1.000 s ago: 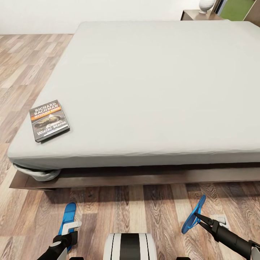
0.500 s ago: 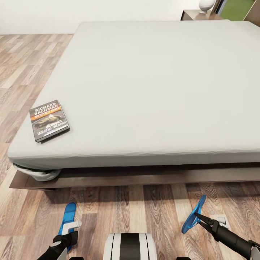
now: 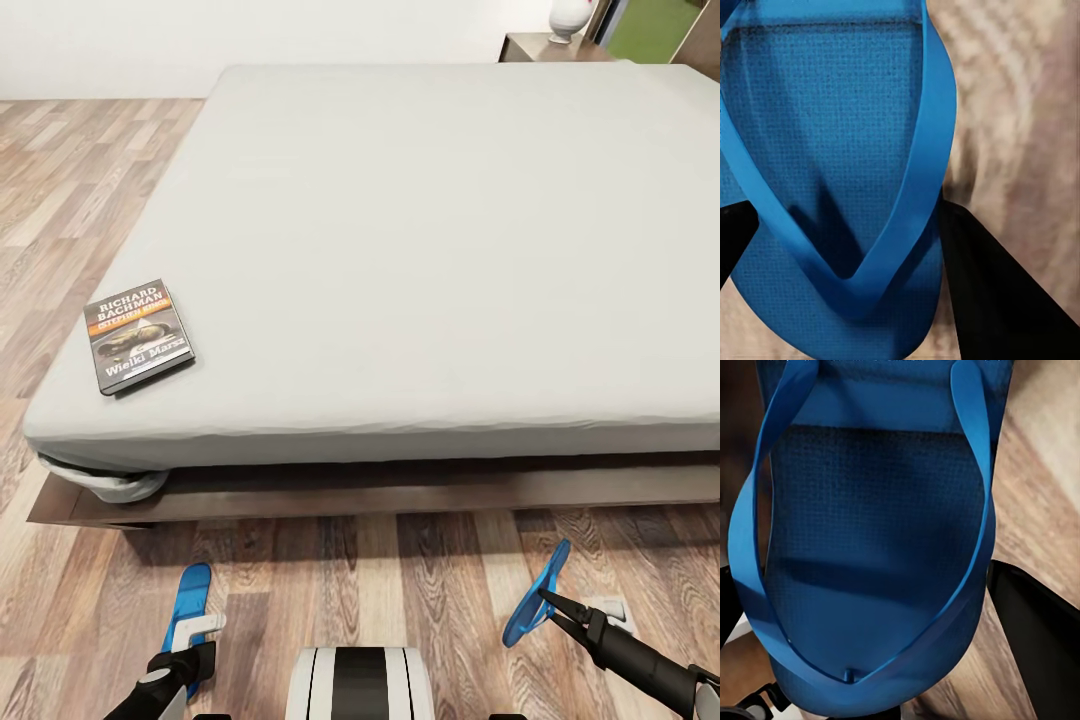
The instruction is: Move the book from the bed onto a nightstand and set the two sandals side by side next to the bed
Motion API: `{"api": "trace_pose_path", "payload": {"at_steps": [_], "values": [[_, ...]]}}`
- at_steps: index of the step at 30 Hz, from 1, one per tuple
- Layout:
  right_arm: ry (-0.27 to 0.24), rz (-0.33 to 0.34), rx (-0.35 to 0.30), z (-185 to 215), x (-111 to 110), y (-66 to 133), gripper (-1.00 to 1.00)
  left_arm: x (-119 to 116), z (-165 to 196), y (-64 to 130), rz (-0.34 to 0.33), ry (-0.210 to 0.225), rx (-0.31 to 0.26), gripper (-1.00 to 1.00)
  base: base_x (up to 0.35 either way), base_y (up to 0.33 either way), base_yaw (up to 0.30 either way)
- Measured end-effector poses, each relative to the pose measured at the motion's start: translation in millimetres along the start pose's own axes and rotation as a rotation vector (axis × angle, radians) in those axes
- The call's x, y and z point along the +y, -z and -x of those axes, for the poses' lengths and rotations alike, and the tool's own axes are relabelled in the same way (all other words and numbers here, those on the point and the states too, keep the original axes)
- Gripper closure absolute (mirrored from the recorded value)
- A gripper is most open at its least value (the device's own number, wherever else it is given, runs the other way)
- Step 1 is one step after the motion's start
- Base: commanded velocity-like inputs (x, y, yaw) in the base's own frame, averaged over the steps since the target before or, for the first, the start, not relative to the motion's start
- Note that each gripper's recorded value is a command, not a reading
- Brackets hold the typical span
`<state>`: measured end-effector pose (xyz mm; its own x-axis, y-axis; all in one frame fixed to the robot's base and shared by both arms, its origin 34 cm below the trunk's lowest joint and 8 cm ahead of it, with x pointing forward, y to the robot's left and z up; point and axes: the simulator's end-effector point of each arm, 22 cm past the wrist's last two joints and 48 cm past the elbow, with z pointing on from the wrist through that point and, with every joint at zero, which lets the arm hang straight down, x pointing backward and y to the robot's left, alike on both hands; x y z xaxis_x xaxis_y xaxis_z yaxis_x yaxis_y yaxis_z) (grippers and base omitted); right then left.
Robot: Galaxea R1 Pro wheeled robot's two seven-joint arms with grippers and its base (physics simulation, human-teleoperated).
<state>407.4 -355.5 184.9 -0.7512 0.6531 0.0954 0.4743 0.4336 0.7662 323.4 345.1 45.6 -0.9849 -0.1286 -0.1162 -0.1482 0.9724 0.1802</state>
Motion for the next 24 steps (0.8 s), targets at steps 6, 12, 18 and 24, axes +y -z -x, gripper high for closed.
{"api": "trace_pose_path", "payload": {"at_steps": [6, 12, 18, 24], "values": [[0.000, 0.000, 0.000, 0.0, -0.1, 0.0, 1.00, -0.1, -0.1, 0.0, -0.001, 0.001, 0.000, 1.00, 0.000, 0.000, 0.000], [0.005, 0.005, -0.004, 1.6, 3.3, 0.7, 1.00, -1.3, 2.8, 1.8, -0.004, 0.002, -0.006, 1.00, 0.000, 0.000, 0.000], [0.005, 0.006, -0.004, 1.7, 3.4, 0.7, 1.00, -0.7, 2.9, 1.7, -0.003, 0.001, -0.006, 1.00, 0.000, 0.000, 0.000], [0.004, 0.006, -0.003, 1.1, 3.5, 0.3, 1.00, -0.6, 3.1, 1.7, -0.003, 0.001, -0.006, 1.00, 0.000, 0.000, 0.000]]}}
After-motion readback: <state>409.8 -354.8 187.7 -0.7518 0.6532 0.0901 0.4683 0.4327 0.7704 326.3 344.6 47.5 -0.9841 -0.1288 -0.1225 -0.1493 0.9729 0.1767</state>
